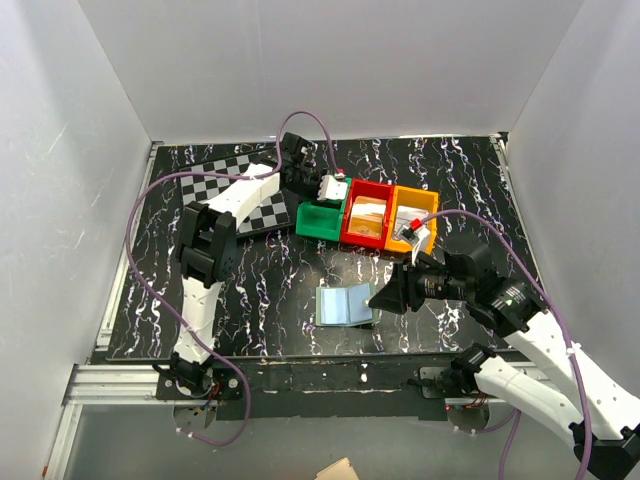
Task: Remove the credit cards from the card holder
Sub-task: Place the credit card in the storage box, then remove the credit card from the card holder.
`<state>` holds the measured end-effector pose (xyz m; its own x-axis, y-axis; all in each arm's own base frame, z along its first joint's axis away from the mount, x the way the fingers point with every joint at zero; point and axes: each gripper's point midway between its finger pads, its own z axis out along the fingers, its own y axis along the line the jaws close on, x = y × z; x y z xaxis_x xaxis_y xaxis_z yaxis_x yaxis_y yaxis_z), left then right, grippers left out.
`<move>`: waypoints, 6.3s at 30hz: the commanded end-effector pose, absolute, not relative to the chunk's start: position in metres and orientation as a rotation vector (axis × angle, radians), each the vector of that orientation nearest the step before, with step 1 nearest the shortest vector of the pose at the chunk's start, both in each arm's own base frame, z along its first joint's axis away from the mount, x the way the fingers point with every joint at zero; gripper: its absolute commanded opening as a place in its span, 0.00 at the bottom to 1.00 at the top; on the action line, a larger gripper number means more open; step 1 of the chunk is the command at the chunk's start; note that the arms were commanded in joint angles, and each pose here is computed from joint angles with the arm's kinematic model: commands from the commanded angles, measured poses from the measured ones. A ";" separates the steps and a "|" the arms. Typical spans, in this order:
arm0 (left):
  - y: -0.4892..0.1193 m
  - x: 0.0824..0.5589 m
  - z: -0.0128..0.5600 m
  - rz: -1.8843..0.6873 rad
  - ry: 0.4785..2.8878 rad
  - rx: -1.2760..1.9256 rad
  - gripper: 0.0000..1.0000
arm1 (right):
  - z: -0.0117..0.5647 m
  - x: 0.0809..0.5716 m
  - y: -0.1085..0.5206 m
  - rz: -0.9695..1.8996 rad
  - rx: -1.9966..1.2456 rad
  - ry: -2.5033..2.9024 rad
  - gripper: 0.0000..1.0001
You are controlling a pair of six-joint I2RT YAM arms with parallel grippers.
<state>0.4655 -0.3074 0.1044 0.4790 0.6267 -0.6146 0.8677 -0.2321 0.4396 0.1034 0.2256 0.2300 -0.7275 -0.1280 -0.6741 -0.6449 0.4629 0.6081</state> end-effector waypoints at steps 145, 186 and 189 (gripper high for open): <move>-0.265 0.407 0.293 -0.068 1.362 1.134 0.98 | 0.220 0.133 0.227 1.115 -0.538 2.184 0.42; -0.224 0.178 0.120 -1.028 2.311 -0.258 0.98 | 0.094 0.186 0.221 -0.210 -0.734 2.583 0.73; -0.219 0.179 0.122 -1.011 2.288 -0.264 0.98 | 0.086 0.188 0.222 -0.250 -0.752 2.601 0.68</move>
